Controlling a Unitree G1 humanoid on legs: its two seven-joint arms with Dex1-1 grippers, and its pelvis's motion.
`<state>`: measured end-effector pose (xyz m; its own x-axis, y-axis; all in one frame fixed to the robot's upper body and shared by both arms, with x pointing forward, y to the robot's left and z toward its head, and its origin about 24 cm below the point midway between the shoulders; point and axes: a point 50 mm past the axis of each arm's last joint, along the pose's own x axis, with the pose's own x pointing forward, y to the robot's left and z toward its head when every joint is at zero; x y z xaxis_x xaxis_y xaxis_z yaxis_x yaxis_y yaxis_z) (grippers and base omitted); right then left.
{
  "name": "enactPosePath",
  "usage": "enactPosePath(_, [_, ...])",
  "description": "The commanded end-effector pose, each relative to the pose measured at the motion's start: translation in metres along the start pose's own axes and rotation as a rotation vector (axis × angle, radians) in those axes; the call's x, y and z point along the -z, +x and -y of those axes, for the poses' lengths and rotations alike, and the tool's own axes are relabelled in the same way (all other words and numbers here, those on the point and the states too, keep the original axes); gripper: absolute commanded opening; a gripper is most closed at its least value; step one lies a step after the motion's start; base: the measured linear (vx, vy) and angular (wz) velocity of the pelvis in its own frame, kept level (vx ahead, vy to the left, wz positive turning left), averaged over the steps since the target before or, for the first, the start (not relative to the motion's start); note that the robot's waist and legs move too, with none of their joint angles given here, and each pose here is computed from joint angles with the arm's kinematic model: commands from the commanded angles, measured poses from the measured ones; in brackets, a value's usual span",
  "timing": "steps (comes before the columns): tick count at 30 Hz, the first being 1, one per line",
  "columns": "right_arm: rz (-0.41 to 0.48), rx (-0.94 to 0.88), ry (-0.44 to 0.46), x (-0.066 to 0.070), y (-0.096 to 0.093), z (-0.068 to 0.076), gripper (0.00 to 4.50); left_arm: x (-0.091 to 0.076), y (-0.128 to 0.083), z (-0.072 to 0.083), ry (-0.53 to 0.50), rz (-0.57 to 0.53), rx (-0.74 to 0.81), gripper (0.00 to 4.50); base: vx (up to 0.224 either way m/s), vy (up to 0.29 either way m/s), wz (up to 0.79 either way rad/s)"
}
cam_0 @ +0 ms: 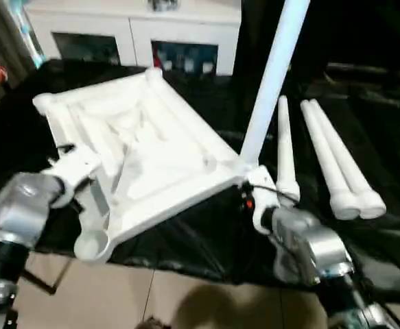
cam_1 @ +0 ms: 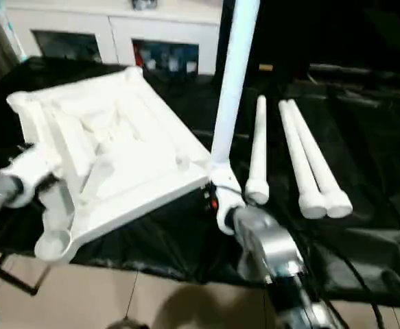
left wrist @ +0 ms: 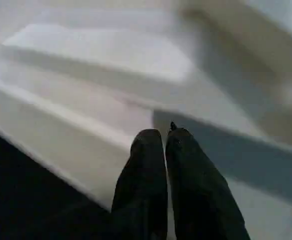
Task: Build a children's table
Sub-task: Rotate table base
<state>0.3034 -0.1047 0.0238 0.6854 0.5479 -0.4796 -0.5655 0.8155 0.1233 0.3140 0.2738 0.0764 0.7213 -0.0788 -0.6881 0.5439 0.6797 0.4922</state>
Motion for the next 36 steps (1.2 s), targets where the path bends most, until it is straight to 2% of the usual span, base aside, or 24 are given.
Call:
enactPosePath(1, [0.003,0.032,-0.007,-0.002,0.003,0.005,2.35,0.002,0.000,0.003,0.041,-0.021,0.054,0.01,0.000,0.000,0.00])
enactPosePath(4, [-0.005,0.038,-0.008,-0.006,0.012,0.006,2.08,0.007,-0.006,0.008,0.113,-0.071,0.170,0.00,0.000,0.000,0.00])
enactPosePath(10, [0.000,0.047,0.000,-0.011,0.025,0.006,1.56,0.009,-0.014,0.017,0.159,-0.116,0.310,0.00,0.000,0.000,0.00])
enactPosePath(13, [0.003,0.054,0.002,-0.013,0.033,0.006,1.37,-0.006,-0.021,0.035,0.160,-0.038,0.459,0.00,0.000,0.000,0.00])
enactPosePath(15, [0.002,0.057,-0.001,-0.014,0.035,0.006,1.10,-0.010,-0.023,0.039,0.161,-0.018,0.497,0.00,0.000,0.000,0.00])
enactPosePath(18, [0.001,0.050,-0.008,-0.015,0.040,0.003,0.94,-0.031,-0.029,0.060,0.147,0.114,0.630,0.00,0.000,0.000,0.00])
enactPosePath(22, [0.003,0.042,-0.018,-0.017,0.043,0.002,0.55,-0.046,-0.029,0.077,0.132,0.188,0.709,0.00,0.000,0.000,0.00])
enactPosePath(25, [0.005,0.041,-0.024,-0.018,0.044,0.003,0.40,-0.062,-0.016,0.091,0.142,0.230,0.694,0.00,0.000,0.000,0.00])
enactPosePath(29, [0.009,0.049,-0.032,-0.018,0.044,0.005,0.07,-0.079,0.000,0.096,0.125,0.277,0.603,0.00,0.000,0.000,0.00])
enactPosePath(30, [0.011,0.061,-0.042,-0.018,0.044,0.007,0.03,-0.088,0.011,0.095,0.097,0.291,0.516,0.00,0.000,0.000,0.00])
enactPosePath(32, [0.014,0.070,-0.052,-0.018,0.042,0.009,0.03,-0.095,0.020,0.090,0.078,0.313,0.429,0.00,0.000,0.000,0.00])
enactPosePath(34, [0.018,0.074,-0.058,-0.018,0.041,0.010,0.03,-0.097,0.022,0.089,0.062,0.316,0.408,0.00,0.000,0.000,0.00])
enactPosePath(36, [0.057,0.091,-0.072,-0.024,0.035,0.016,0.03,-0.100,0.028,0.081,0.066,0.313,0.331,0.00,0.000,0.000,0.00])
